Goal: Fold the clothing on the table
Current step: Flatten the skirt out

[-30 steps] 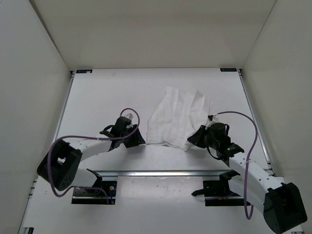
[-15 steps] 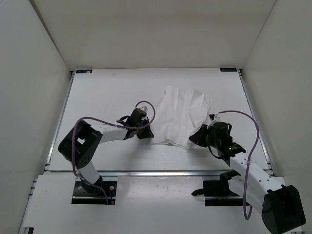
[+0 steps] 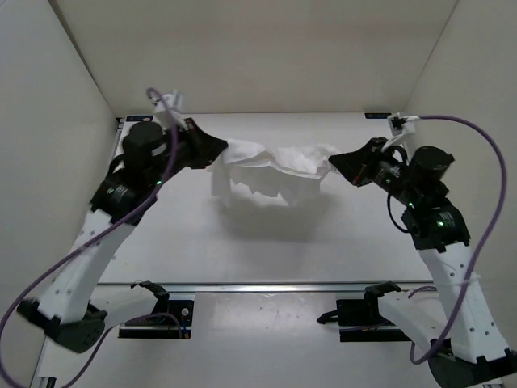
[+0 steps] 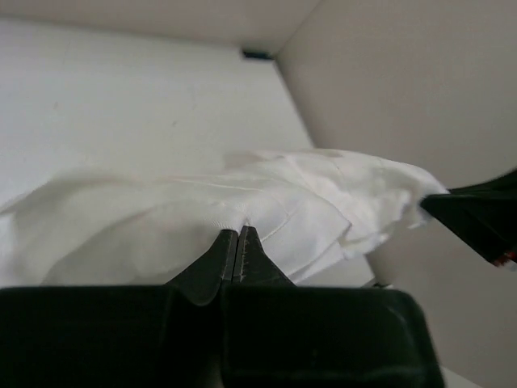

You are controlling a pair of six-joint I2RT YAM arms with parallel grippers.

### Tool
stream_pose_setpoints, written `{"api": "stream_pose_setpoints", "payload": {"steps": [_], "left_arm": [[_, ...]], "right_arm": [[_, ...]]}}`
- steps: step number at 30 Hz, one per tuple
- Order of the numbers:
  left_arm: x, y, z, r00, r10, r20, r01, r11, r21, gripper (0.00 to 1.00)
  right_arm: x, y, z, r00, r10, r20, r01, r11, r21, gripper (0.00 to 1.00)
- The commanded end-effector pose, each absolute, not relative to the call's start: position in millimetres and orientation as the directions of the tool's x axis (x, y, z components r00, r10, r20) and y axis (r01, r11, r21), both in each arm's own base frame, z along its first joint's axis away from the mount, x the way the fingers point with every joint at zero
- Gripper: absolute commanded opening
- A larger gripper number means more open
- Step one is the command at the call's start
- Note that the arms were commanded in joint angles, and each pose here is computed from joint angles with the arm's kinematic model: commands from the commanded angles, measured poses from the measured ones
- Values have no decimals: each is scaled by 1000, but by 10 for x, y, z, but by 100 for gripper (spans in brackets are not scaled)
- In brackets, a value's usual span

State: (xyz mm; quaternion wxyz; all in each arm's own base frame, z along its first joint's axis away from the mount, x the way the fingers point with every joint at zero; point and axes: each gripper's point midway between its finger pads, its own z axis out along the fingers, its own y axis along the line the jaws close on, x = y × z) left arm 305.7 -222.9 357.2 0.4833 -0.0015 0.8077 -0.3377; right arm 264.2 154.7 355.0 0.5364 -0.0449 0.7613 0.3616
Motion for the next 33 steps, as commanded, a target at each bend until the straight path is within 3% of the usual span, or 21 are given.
{"api": "stream_pose_setpoints", "payload": {"steps": [1, 6, 13, 15, 19, 22, 24, 28, 33], "left_arm": [[2551, -1896, 3826, -536, -305, -788, 336, 779, -530, 0], [2571, -1630, 3811, -522, -340, -782, 309, 779, -545, 0], [3290, -1477, 3432, -582, -276, -765, 226, 849, -478, 0], [3627, -1412, 3524, -572, -278, -772, 212, 859, -467, 0], [4105, -1349, 3917, -532, -286, -797, 208, 868, -450, 0], [4167, -1362, 4084, -516, -270, -813, 220, 875, -431, 0], [4138, -1345, 4068, -503, -267, -822, 220, 880, -420, 0], [3940, -1438, 3339, -588, -245, -771, 195, 882, -429, 0], [3403, -1504, 2007, -729, -207, -653, 124, 898, -422, 0]], "right_arm": [[2228, 1629, 3867, -424, 271, -864, -562, 670, 485, 0], [2286, 1824, 3873, -471, 266, -841, -600, 602, 527, 0], [3047, 2190, 3748, -522, 185, -833, -626, 579, 521, 0], [3429, 2270, 3849, -482, 165, -861, -620, 630, 468, 0], [3748, 2396, 4160, -446, 127, -886, -630, 659, 411, 0], [3859, 2323, 4264, -433, 139, -890, -621, 670, 407, 0], [3907, 2242, 4031, -470, 136, -872, -591, 686, 425, 0], [3851, 2133, 3230, -588, 158, -793, -509, 690, 514, 0], [3494, 2007, 2112, -721, 210, -660, -334, 730, 597, 0]]}}
